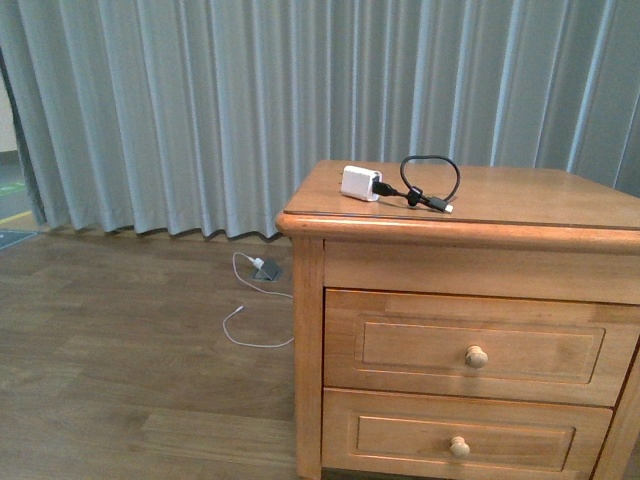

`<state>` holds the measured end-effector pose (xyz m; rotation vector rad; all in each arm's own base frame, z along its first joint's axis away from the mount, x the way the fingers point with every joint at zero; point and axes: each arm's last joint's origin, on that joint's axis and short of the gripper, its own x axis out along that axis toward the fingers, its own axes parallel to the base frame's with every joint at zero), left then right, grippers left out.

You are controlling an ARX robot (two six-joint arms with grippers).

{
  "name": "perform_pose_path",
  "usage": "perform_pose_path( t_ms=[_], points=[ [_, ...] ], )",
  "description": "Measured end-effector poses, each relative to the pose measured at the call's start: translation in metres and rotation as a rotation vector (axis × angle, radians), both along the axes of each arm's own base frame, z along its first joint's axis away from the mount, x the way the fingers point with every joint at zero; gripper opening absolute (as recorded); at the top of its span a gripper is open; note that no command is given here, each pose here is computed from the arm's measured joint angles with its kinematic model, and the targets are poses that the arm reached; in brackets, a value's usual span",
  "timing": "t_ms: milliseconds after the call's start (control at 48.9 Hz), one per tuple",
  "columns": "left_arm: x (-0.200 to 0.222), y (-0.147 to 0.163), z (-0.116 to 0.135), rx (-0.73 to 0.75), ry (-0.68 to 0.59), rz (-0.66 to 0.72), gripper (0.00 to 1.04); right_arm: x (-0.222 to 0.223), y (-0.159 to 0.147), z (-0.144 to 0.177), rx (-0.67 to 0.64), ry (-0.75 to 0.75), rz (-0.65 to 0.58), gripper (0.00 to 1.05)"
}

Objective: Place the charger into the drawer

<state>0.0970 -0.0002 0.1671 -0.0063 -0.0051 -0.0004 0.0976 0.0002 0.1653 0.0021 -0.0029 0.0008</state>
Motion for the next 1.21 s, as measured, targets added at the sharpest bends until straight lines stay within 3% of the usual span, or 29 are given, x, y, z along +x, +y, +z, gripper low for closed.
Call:
perform_pose_path(
  t_ms=[983,1105,1208],
  points=[
    [0.000,0.000,0.000,0.000,0.000,0.000,0.99,0.000,0.000,0.000,0.000,0.000,0.000,0.97],
    [0.000,0.000,0.000,0.000,0.000,0.000,0.99,0.000,0.004,-0.006,-0.024,0.152,-0.150,0.97],
    [0.000,0.000,0.000,0.000,0.000,0.000,0.99,0.001,0.010,-0.011,-0.042,0.214,-0.138,0.97]
  ],
)
